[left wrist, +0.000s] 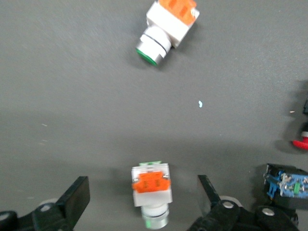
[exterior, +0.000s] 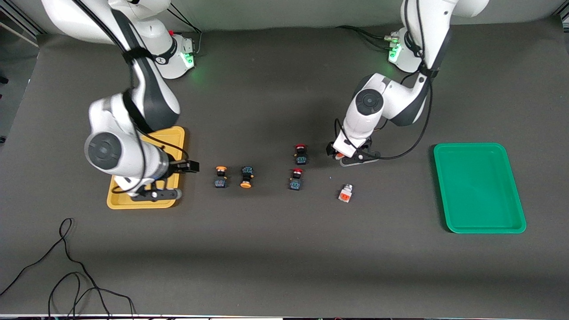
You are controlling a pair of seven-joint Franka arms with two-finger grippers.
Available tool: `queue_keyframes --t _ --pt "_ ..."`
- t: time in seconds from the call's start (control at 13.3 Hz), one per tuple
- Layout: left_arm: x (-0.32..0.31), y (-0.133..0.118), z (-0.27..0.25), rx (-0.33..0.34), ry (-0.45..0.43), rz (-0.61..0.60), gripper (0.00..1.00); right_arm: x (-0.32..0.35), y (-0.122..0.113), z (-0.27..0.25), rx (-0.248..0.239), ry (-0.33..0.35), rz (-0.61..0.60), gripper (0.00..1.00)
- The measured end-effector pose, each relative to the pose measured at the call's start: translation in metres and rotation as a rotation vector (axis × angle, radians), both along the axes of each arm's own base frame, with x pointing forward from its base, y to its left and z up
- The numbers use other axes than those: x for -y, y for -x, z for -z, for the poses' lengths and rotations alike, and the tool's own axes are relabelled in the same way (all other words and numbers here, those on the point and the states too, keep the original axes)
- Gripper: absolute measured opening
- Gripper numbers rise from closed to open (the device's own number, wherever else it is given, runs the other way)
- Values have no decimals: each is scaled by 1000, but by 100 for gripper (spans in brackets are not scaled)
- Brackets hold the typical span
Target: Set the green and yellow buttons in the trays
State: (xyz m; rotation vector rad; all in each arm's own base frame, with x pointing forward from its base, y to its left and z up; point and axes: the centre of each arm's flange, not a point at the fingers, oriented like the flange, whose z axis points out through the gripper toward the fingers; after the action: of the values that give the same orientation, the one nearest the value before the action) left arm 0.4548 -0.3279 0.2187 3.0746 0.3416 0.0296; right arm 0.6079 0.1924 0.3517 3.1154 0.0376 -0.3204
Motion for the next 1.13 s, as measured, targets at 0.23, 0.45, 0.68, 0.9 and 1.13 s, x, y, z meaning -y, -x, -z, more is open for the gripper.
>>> queue_keyframes --t 0.23,0.45,0.68,0.9,1.13 --pt "21 17 24 -2 6 -32 99 -4 -6 23 17 -1 1 100" --pt "17 14 29 -6 -2 -44 99 -19 -5 50 14 -3 -12 100" --pt "8 7 29 -3 -7 -62 98 -33 -4 96 1 -24 0 100" --pt "-1 1 29 -2 -11 -75 91 -38 -2 150 -3 -13 0 100" --pt "-1 1 29 -3 -11 -74 70 -35 2 191 -24 0 4 100"
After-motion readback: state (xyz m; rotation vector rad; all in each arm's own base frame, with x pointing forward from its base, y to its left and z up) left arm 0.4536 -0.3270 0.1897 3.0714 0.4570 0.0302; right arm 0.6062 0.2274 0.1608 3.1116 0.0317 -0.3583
